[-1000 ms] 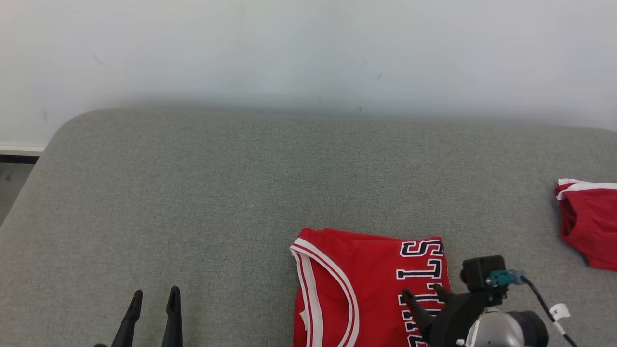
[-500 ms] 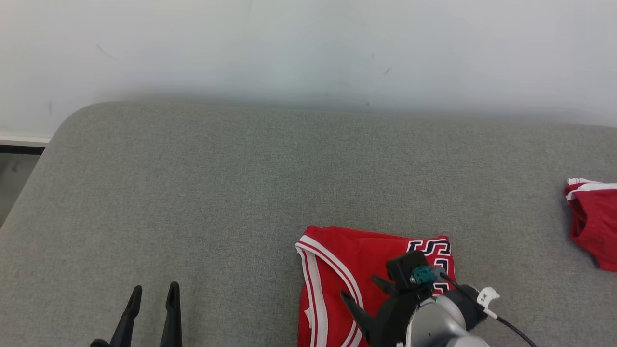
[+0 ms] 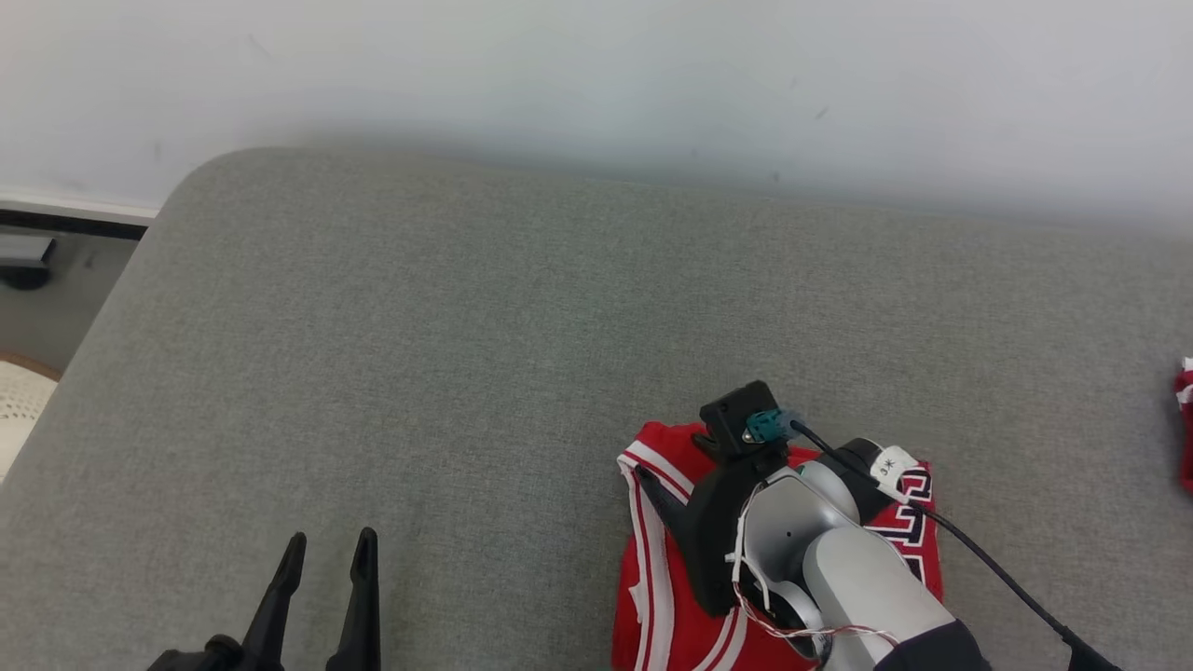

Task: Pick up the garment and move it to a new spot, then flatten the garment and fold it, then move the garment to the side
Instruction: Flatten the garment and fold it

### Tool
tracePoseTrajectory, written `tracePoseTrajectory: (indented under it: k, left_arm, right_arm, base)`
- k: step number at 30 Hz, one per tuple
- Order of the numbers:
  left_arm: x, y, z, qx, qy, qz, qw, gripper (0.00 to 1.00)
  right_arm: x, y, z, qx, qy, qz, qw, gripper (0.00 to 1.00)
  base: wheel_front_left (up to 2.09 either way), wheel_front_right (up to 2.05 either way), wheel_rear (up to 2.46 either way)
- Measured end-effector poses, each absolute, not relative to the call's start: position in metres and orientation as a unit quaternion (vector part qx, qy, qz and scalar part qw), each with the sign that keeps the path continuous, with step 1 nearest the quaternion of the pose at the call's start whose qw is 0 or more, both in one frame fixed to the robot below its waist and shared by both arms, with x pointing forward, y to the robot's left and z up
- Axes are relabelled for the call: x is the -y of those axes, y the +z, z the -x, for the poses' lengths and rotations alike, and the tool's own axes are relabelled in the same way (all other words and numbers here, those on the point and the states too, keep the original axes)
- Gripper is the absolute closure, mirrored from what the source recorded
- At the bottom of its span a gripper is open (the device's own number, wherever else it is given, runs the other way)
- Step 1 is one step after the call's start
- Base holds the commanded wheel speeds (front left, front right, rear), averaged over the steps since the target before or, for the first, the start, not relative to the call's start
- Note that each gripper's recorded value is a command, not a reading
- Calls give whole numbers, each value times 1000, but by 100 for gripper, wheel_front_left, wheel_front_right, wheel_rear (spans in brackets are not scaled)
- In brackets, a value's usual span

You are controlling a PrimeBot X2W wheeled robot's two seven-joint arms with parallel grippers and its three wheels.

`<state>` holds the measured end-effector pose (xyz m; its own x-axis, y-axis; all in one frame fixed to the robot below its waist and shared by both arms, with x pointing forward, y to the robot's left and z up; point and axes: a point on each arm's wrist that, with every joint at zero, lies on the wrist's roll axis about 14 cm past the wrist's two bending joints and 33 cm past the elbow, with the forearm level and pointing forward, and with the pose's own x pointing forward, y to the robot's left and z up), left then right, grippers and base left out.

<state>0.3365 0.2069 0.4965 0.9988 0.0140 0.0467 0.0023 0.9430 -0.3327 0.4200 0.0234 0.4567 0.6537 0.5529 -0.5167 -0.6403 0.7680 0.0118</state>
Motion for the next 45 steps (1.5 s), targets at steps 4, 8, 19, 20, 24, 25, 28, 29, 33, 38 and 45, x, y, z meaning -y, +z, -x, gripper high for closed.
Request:
tracePoseTrajectory:
  k: [4, 8, 19, 20, 24, 25, 28, 29, 33, 38, 45]
  left_arm:
    - [-211, 492, -333, 19, 14, 169, 985, 0]
    - [-215, 491, -331, 18, 21, 169, 985, 0]
    - [-215, 490, -327, 18, 24, 171, 985, 0]
    - [-216, 491, -326, 19, 25, 171, 985, 0]
    - [-221, 494, -324, 26, 30, 169, 985, 0]
    - [-222, 495, -323, 28, 31, 169, 985, 0]
    - [-224, 494, -318, 28, 33, 167, 985, 0]
    - [-226, 495, -316, 29, 34, 167, 985, 0]
    - [-225, 499, -314, 35, 29, 161, 986, 0]
    - [-218, 503, -315, 40, 20, 160, 986, 0]
    - [-209, 511, -327, 50, 6, 155, 987, 0]
  right_arm:
    - [-30, 444, -424, -268, 337, 97, 897, 62]
    - [-34, 444, -432, -264, 339, 93, 898, 100]
    - [-36, 450, -452, -249, 330, 71, 908, 0]
    - [-36, 449, -452, -250, 330, 69, 907, 0]
    - [-39, 463, -455, -225, 331, 43, 916, 0]
    - [-39, 470, -457, -213, 330, 35, 919, 0]
    - [-35, 491, -461, -177, 322, 9, 930, 0]
    - [-31, 498, -462, -163, 315, 4, 935, 0]
    - [0, 519, -464, -112, 273, -1, 955, 0]
    - [60, 543, -453, -33, 194, 38, 980, 0]
    - [151, 532, -406, -6, 80, 44, 996, 0]
  base:
    - [0, 0, 0]
    - [0, 0, 0]
    - [0, 0, 0]
    - [0, 0, 0]
    - [0, 0, 0]
    - [0, 0, 0]
    - [0, 0, 0]
    - [0, 0, 0]
    - [0, 0, 0]
    - [0, 0, 0]
    - [0, 0, 0]
